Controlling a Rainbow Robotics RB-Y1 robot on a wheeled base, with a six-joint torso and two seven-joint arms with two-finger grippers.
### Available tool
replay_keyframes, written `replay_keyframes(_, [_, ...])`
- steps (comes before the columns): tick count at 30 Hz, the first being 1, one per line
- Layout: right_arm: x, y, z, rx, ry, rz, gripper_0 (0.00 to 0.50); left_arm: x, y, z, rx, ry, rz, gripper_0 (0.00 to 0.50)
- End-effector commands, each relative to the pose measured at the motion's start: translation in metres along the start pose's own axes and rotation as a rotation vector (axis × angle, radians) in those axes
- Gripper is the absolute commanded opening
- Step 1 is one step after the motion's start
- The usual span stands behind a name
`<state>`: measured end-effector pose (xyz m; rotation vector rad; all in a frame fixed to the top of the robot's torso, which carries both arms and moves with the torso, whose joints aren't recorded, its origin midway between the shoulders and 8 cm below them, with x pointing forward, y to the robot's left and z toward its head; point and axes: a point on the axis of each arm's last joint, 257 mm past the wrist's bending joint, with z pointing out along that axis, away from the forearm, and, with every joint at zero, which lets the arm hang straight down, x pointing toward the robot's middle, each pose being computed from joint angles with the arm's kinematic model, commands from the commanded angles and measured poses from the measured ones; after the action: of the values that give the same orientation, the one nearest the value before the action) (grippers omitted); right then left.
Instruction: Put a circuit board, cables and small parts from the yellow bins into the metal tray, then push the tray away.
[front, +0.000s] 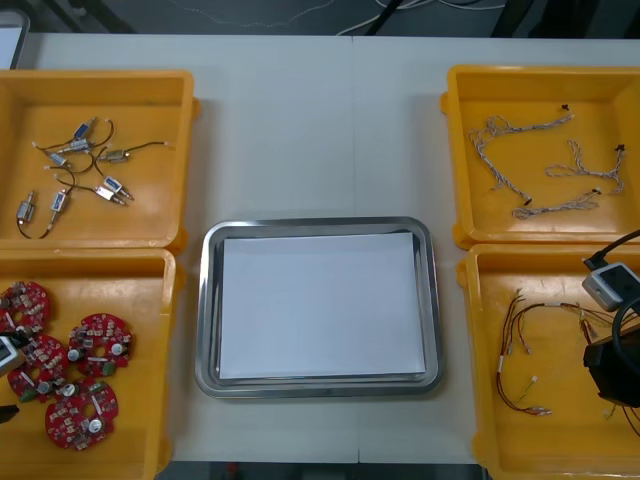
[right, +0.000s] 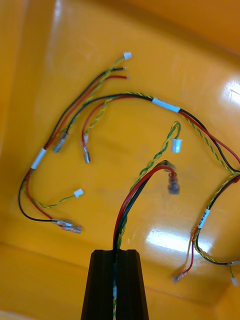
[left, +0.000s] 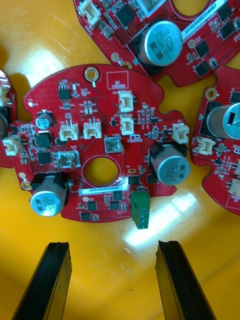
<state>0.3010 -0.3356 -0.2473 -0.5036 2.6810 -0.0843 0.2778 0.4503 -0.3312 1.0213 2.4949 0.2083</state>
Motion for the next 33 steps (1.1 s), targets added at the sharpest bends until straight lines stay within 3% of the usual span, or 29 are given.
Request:
replay_keyframes(1, [-0.028, -0.001, -0.025, -0.019, -0.087, -0.046, 0.0, -0.018, -0.005, 0.002, 0.006, -0.02, -0.03, 0.5])
replay_keyframes(6, [-0.037, 0.001, -0.037, -0.052, -0.113, -0.056, 0.0, -0.023, -0.008, 0.003, 0.006, -0.022, -0.029, 0.5])
replay_keyframes(12, [-0.064, -0.007, -0.06, -0.061, -0.213, -0.067, 0.0, -0.027, -0.012, 0.006, 0.008, -0.027, -0.031, 0.5])
replay_keyframes(17, [-0.078, -0.021, -0.077, -0.023, -0.266, -0.062, 0.0, -0.029, -0.018, 0.008, 0.017, -0.027, -0.029, 0.5])
replay_keyframes(25, [-0.091, -0.024, -0.086, 0.002, -0.277, -0.105, 0.0, -0.029, -0.026, 0.009, 0.02, -0.025, -0.031, 0.5])
replay_keyframes(33, [-0.113, 0.004, -0.086, -0.04, -0.289, -0.208, 0.0, -0.027, -0.024, 0.011, 0.002, -0.02, -0.038, 0.5])
